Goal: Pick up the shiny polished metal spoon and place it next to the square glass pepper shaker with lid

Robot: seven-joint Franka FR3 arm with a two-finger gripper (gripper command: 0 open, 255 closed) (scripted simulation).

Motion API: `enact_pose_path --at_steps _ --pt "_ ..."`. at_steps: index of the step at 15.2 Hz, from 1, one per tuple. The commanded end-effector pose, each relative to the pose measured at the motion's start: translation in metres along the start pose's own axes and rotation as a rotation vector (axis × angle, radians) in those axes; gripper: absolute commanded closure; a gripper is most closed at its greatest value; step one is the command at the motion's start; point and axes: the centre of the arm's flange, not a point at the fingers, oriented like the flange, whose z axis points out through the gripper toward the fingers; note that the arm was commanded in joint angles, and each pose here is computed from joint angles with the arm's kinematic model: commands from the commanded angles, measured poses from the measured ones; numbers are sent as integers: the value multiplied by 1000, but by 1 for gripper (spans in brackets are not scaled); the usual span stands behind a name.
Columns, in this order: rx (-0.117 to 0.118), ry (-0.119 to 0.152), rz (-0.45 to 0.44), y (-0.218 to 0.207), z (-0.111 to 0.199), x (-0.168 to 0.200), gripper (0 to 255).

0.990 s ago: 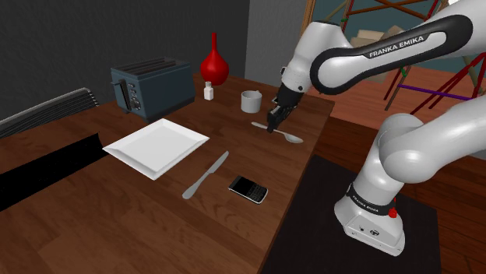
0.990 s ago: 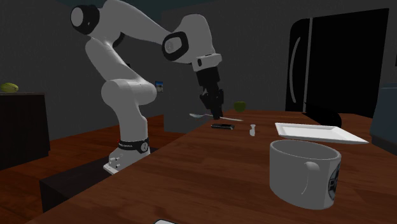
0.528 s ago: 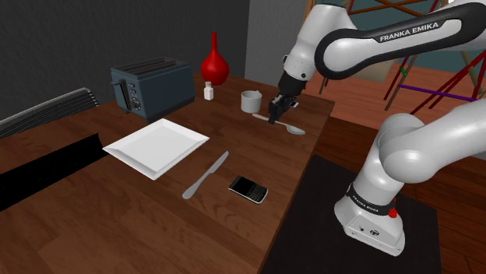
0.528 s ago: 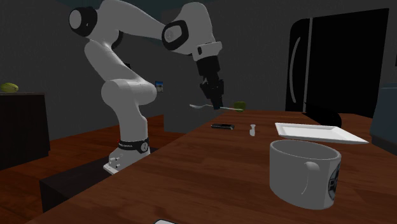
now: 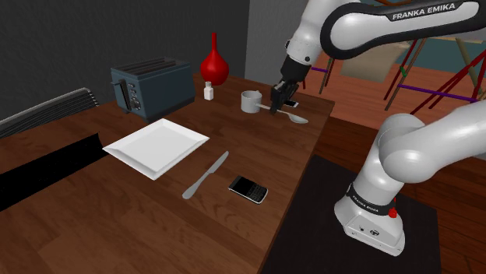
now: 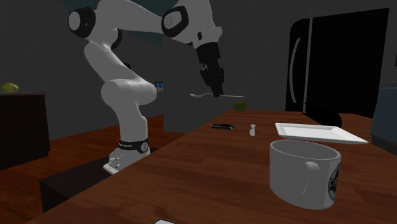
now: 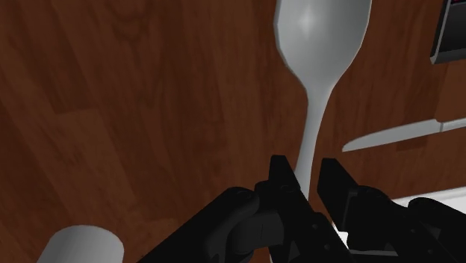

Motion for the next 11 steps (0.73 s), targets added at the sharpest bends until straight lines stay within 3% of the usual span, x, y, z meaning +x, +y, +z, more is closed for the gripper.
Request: enact_pose_path --at_steps 1,11 --pt "0 0 0 -1 -7 1 255" --pt "0 0 0 53 13 120 255"
